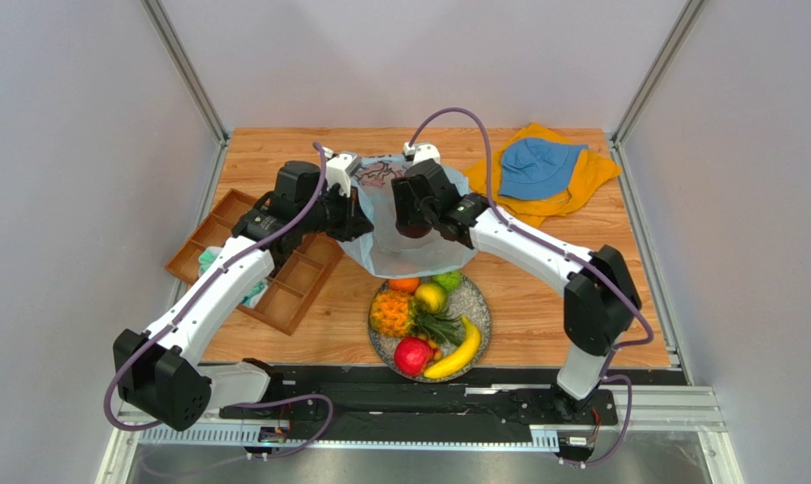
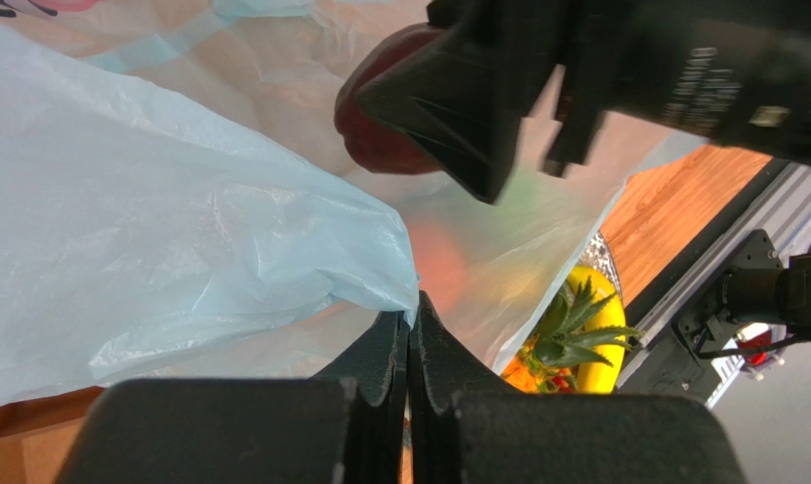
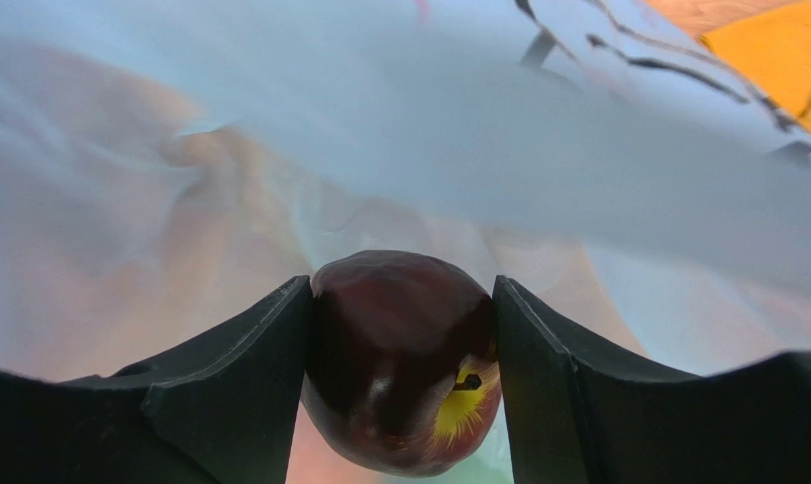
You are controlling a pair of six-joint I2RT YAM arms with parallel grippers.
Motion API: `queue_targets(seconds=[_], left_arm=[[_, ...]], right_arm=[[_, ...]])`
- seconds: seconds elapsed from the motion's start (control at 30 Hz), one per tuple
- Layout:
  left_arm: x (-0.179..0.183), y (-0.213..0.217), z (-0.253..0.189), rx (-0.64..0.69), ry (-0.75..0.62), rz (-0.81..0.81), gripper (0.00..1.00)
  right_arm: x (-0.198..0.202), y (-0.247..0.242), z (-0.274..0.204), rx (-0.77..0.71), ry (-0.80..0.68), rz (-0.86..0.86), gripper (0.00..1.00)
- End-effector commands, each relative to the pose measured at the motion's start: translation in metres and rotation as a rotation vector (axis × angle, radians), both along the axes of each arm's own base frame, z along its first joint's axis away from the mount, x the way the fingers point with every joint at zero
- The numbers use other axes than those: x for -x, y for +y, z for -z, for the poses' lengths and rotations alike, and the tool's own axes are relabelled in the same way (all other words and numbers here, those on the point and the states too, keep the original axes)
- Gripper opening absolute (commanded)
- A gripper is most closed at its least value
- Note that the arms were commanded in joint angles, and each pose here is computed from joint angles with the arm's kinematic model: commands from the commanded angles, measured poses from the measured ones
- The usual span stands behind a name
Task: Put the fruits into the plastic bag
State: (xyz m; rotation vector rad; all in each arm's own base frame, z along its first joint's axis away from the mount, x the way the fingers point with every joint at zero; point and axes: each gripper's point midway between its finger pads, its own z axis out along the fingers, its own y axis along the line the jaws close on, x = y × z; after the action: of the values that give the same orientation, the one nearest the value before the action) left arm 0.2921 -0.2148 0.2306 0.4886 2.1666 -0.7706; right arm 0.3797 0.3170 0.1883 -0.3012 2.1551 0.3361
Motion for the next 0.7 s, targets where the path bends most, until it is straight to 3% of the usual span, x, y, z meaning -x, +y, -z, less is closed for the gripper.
queue_targets(seconds=[0.0,0.23,0.33,0.37,0.47,0.67], left_arm=[[-0.002,-0.001,-0.021,0.03,-0.064,0.012,0.0],[-0.004,0.0,-0.016,0.019,-0.05,0.006,0.0],[-0.004,-0.001,-0.014,0.017,-0.042,0.005,0.0],[-0.004,-0.001,-0.013,0.016,-0.037,0.007,0.0],[-0.005,-0.002,-0.012,0.014,-0.032,0.008,0.0],[-0.005,-0.002,-0.01,0.014,-0.023,0.011,0.0]], right_arm=[[-0.038,-0.006,-0.017,0.061,-0.107,0.095,0.16],[-0.063,-0.009,0.021,0.101,-0.018,0.103,0.24],[-0.064,-0.011,0.033,0.12,0.012,0.108,0.43],[-0.063,-0.011,0.035,0.123,0.02,0.104,0.59],[-0.061,-0.007,0.037,0.123,0.033,0.078,0.75],[-0.062,-0.007,0.035,0.132,0.028,0.069,0.82]])
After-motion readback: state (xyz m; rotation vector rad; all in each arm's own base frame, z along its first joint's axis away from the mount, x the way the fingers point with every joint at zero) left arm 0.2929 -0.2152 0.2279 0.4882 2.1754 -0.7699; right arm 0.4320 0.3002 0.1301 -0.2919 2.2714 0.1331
